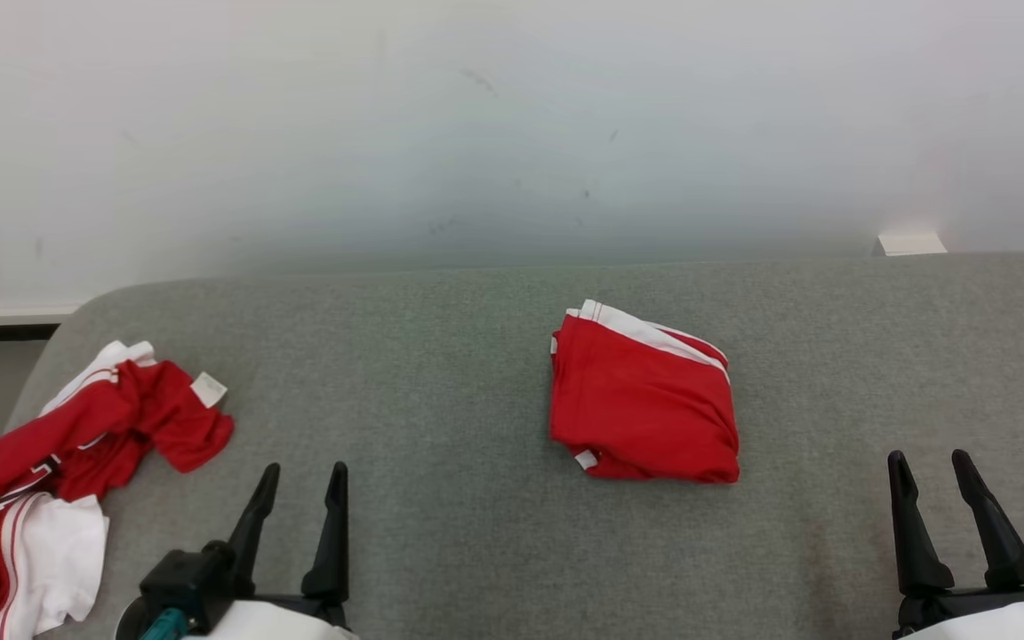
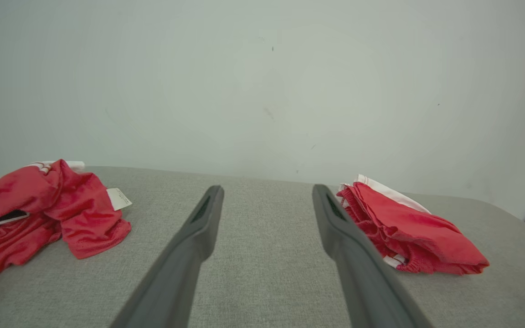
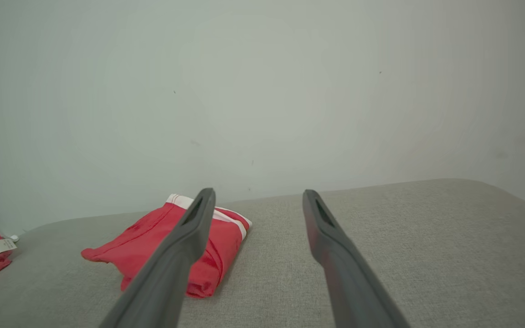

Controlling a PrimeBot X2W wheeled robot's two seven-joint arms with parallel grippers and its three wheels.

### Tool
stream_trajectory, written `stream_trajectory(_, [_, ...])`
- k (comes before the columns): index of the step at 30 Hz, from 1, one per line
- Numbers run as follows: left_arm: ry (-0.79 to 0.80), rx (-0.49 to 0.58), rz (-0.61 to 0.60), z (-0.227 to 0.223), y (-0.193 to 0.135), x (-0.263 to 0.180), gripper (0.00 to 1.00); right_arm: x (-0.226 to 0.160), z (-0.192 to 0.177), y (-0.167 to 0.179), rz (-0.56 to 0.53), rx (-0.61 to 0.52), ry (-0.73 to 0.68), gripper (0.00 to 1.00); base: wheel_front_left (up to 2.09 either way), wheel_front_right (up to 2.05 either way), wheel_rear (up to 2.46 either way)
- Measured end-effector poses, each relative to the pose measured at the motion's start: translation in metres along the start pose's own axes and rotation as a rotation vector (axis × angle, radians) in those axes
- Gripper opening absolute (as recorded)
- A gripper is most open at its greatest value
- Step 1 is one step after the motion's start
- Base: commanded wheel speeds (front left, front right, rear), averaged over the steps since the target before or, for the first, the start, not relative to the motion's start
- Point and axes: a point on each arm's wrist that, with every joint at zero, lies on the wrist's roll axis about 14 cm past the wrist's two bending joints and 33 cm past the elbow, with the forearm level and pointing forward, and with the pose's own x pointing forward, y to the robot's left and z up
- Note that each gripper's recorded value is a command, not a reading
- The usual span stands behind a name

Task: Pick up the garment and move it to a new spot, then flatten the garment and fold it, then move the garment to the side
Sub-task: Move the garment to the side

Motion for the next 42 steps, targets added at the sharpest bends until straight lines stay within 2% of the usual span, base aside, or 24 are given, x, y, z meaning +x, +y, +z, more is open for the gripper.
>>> stream_trajectory(10, [0.003,0.001,0.012,0.000,0.005,-0.008,1.00,0.016,-0.024,0.011,0.048,0.002,0.091,1.00,0.00,0.00,0.00])
stream_trajectory(19, [0.015,-0.006,0.037,-0.004,0.016,-0.006,1.00,0.086,-0.030,0.022,0.094,0.036,0.170,1.00,0.00,0.00,0.00])
stream_trajectory(25, [0.023,-0.022,0.096,-0.006,0.034,-0.010,1.00,0.122,-0.062,0.035,0.105,0.089,0.336,1.00,0.00,0.00,0.00])
stream_trajectory(27, [0.025,-0.021,0.113,-0.006,0.040,-0.012,1.00,0.126,-0.081,0.035,0.094,0.096,0.431,1.00,0.00,0.00,0.00])
stream_trajectory(33, [0.031,-0.010,0.171,-0.006,0.057,-0.023,1.00,0.125,-0.134,0.030,0.046,0.096,0.725,1.00,0.00,0.00,0.00])
stream_trajectory(38, [0.029,-0.002,0.206,-0.004,0.068,-0.028,1.00,0.115,-0.166,0.036,0.017,0.141,0.933,1.00,0.00,0.00,0.00])
stream_trajectory(42, [0.030,0.000,0.226,-0.004,0.073,-0.030,1.00,0.114,-0.177,0.050,0.029,0.178,1.013,1.00,0.00,0.00,0.00])
